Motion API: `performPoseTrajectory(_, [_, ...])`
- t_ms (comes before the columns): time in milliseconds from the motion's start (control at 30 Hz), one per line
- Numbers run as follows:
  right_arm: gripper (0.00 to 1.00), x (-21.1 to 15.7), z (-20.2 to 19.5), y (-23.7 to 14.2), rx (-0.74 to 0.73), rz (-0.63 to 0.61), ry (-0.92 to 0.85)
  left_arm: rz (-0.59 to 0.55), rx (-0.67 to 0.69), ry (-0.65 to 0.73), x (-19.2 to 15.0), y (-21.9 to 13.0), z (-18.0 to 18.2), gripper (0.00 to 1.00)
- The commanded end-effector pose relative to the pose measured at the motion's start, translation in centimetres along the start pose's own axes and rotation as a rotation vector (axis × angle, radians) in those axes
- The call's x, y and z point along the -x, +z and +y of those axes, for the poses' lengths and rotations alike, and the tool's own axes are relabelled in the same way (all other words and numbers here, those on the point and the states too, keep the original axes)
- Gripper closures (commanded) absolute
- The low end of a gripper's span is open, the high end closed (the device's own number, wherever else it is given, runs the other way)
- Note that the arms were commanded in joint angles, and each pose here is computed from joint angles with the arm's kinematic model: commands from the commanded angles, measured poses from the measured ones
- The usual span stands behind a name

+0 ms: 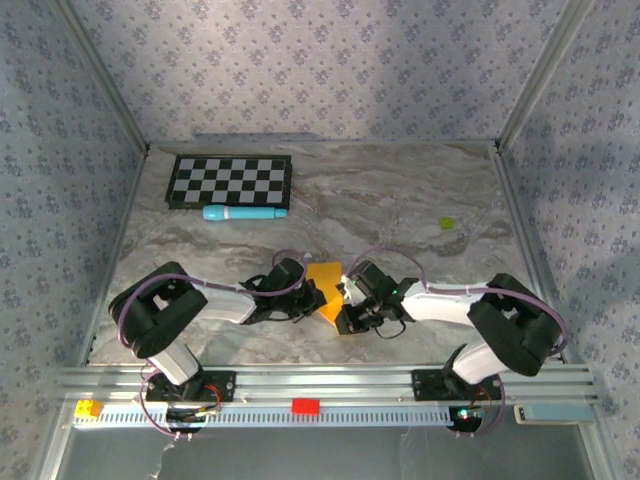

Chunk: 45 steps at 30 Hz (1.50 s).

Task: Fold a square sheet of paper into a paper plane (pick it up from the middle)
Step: Third fold the triangle at the center of the table.

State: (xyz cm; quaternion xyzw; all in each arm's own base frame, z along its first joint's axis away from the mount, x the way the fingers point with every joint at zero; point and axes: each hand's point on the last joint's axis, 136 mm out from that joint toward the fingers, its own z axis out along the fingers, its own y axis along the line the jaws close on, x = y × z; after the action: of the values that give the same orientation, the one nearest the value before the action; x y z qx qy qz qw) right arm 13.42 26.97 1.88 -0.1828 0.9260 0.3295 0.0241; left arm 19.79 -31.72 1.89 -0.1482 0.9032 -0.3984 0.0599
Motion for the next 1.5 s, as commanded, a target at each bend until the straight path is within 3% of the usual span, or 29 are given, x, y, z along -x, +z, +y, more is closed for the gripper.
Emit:
performPoseTrajectory(0, [0.91, -2.1, -1.0, -0.6, -0.038, 0.046, 0.043, -0.005, 0.095, -0.019, -0.2, 0.4, 2.6, 1.0])
performPoseTrajectory(333, [0.9, 0.6, 2.7, -3.4, 0.033, -0.046, -0.043, 0.0, 0.09, -0.018, -0.2, 0.5, 2.4, 1.0])
performPoseTrajectory(633, [0.9, 4.7, 3.4, -0.8, 0.035, -0.051, 0.011, 0.004, 0.087, -0.017, -0.2, 0.7, 2.1, 1.0])
performPoseTrajectory(867, [0.91, 3.5, -0.3, 1.0, -0.061, -0.017, 0.112, 0.009, 0.083, -0.015, -0.2, 0.8, 2.0, 1.0])
performPoseTrajectory(1067, [0.93, 1.6, -2.3, 1.1, -0.057, 0.009, 0.187, 0.009, 0.067, -0.008, -0.1, 0.9, 1.3, 1.0])
performPoseTrajectory(1300, [0.95, 0.4, -3.7, 1.4, -0.064, 0.016, 0.248, -0.01, -0.063, 0.058, 1.3, 0.2, -3.7, 0.95])
performPoseTrajectory(1467, [0.96, 1.0, -3.7, 1.0, -0.06, -0.004, 0.26, -0.041, -0.034, 0.094, 1.5, -0.8, -4.0, 0.93])
